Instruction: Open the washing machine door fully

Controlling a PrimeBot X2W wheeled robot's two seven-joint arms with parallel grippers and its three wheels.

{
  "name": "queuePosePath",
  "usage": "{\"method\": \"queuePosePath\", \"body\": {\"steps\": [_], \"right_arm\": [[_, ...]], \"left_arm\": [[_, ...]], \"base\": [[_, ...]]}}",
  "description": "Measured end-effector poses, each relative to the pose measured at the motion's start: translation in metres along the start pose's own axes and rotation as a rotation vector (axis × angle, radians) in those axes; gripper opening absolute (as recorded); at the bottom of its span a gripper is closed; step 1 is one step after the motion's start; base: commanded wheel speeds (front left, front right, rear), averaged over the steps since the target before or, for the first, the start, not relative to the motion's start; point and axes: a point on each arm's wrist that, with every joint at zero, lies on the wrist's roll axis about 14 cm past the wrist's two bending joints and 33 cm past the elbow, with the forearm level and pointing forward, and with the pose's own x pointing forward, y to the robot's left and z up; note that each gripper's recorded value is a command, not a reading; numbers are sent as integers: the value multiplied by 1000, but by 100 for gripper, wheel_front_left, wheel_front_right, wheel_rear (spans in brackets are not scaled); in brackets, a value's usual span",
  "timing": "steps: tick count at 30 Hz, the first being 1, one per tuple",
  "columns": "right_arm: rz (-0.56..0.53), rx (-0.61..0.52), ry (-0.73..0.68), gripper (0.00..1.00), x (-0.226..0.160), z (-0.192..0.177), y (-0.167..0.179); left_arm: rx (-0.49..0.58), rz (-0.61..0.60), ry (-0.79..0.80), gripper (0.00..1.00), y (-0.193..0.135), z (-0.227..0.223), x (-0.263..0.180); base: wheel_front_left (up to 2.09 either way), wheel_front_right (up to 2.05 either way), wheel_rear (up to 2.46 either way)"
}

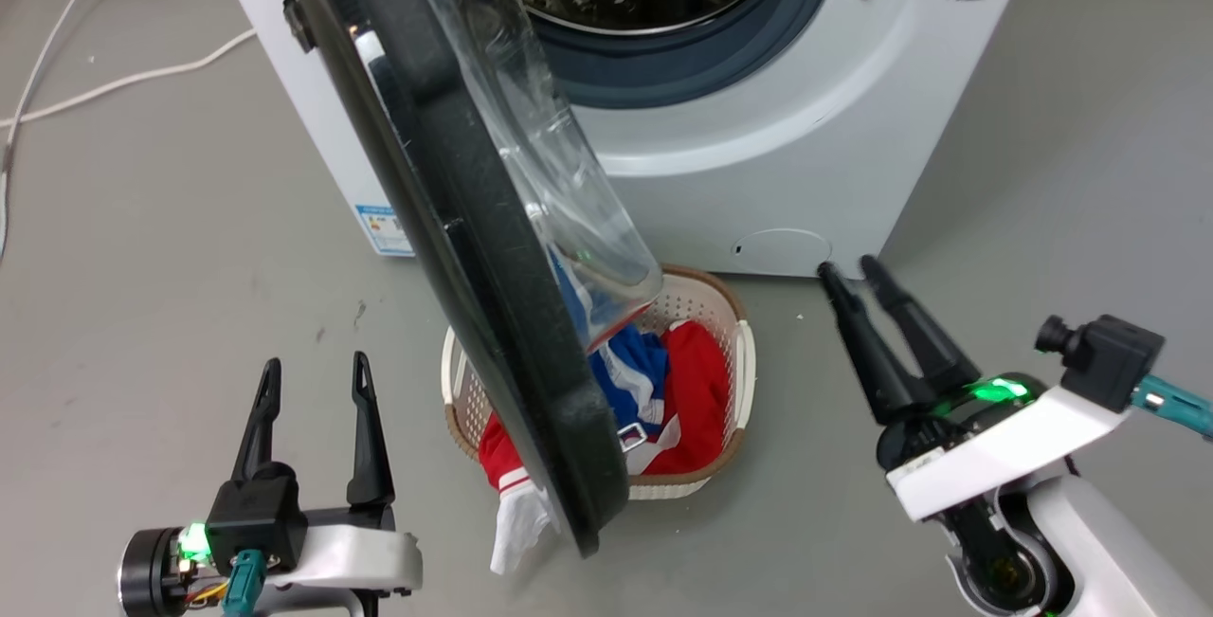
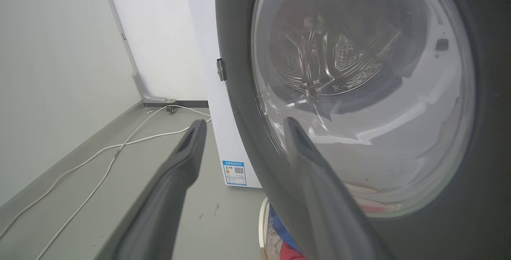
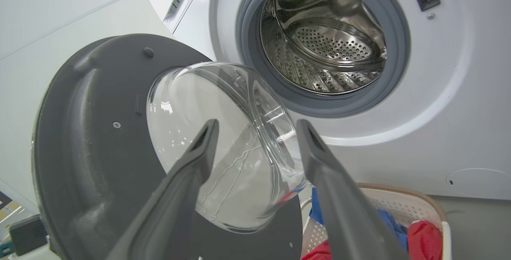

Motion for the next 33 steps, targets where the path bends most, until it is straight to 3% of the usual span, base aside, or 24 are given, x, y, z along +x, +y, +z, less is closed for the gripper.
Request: {"method": "queuePosePath", "body": {"steps": [4,7,12,17,23,33], "right_arm": [[-43,-173,-125,100,-6,32,-9],[-49,-337,-277,100,-10,76,3],[-71,-545,-362,100,-29,96,20],[-161,-681,-390,100,-50,104,14],[-266,-731,-335,100,-73,90,-7],[-359,-698,-200,100,-102,49,-34]], "left_arm": [[-5,-9,-11,100,-2,4,-5],[-5,-17,-19,100,-4,7,-8],[-6,-31,-35,100,-7,13,-10],[-7,-35,-39,100,-8,15,-14],[-7,-31,-46,100,-6,17,-19],[-8,-29,-49,100,-4,19,-26]], "base": [[0,0,0],[0,0,0],[0,0,0],[0,0,0],[0,0,0],[0,0,0]]}}
